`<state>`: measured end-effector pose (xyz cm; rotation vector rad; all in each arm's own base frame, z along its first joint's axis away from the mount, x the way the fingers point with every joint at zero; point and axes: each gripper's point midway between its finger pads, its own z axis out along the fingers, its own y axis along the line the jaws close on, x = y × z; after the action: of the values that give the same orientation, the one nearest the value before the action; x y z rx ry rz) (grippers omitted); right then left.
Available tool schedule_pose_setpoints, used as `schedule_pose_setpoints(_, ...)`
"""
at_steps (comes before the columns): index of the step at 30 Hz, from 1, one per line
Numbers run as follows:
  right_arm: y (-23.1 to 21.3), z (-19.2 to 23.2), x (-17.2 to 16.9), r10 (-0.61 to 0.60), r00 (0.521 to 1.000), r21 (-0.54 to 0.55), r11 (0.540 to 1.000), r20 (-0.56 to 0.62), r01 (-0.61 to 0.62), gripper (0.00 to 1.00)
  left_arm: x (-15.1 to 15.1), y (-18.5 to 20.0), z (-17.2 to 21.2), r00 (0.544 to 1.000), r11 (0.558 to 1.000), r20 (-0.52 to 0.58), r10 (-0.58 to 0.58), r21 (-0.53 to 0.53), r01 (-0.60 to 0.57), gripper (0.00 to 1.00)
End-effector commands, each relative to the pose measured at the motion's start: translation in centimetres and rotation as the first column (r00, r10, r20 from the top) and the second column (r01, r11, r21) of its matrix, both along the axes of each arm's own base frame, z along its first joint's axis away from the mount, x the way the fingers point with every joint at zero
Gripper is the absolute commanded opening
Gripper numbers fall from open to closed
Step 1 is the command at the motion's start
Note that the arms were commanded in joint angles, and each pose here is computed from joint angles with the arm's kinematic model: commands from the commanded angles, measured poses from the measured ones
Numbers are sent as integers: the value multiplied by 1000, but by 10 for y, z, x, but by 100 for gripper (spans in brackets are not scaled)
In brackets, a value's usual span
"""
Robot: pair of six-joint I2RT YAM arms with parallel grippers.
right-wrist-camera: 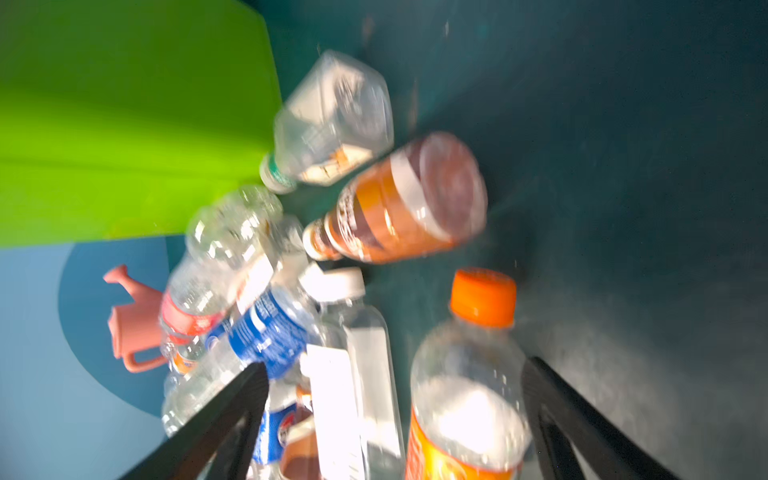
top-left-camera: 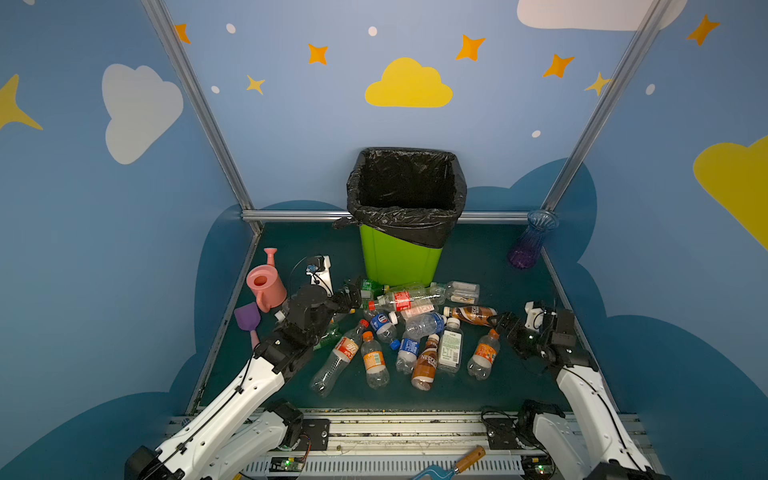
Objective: Throw the plastic bottles in the bin
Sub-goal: 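Drop the bottle in the bin with the left gripper while the right reaches forward, then grasp the orange-capped bottle with the right gripper and lift it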
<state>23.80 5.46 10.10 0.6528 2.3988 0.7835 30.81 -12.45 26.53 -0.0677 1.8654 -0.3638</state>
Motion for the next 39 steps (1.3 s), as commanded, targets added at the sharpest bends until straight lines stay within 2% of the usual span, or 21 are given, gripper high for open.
schedule_pose_setpoints(1, 1, -21, -23, -23, 994, -28, 999, -107, 20, 89, 0, 5, 0, 1000, 1000, 2, 25, -13, -25, 100)
schedule_pose_setpoints(7, 8, -42, -41, 15, 982, -68, 997, -189, -28, 88, -2, 8, -11, 999, 999, -34, 39, -7, -40, 100)
schedule_pose_setpoints(14, 20, -58, -38, 52, 975, -52, 997, -215, -64, 85, -3, 9, -19, 998, 999, -45, 45, -17, -46, 100)
schedule_pose_setpoints(20, 24, -72, -39, 75, 963, -61, 994, -259, -94, 72, -3, 9, -22, 997, 999, -57, 43, -9, -44, 100)
schedule_pose_setpoints(22, 23, -74, -39, 68, 964, -63, 994, -258, -87, 64, -4, 8, -22, 997, 999, -57, 43, -11, -44, 100)
schedule_pose_setpoints(27, 22, -68, -39, 49, 973, -61, 996, -228, -64, 50, -2, 9, -25, 997, 999, -65, 52, -6, -52, 100)
schedule_pose_setpoints(29, 22, -60, -37, 38, 979, -51, 997, -202, -50, 49, -2, 11, -27, 995, 998, -70, 65, -6, -66, 100)
schedule_pose_setpoints(34, 17, 2, -21, 25, 999, -90, 996, -43, -29, 48, 1, 23, -35, 986, 990, -83, 142, 6, -142, 100)
schedule_pose_setpoints(37, 0, 91, -3, 21, 979, -199, 980, 204, 20, 48, 3, 35, -45, 974, 978, -92, 209, 34, -207, 100)
schedule_pose_setpoints(39, -17, 172, 5, 17, 921, -293, 950, 389, 106, 48, 4, 43, -53, 963, 969, -106, 246, 47, -243, 100)
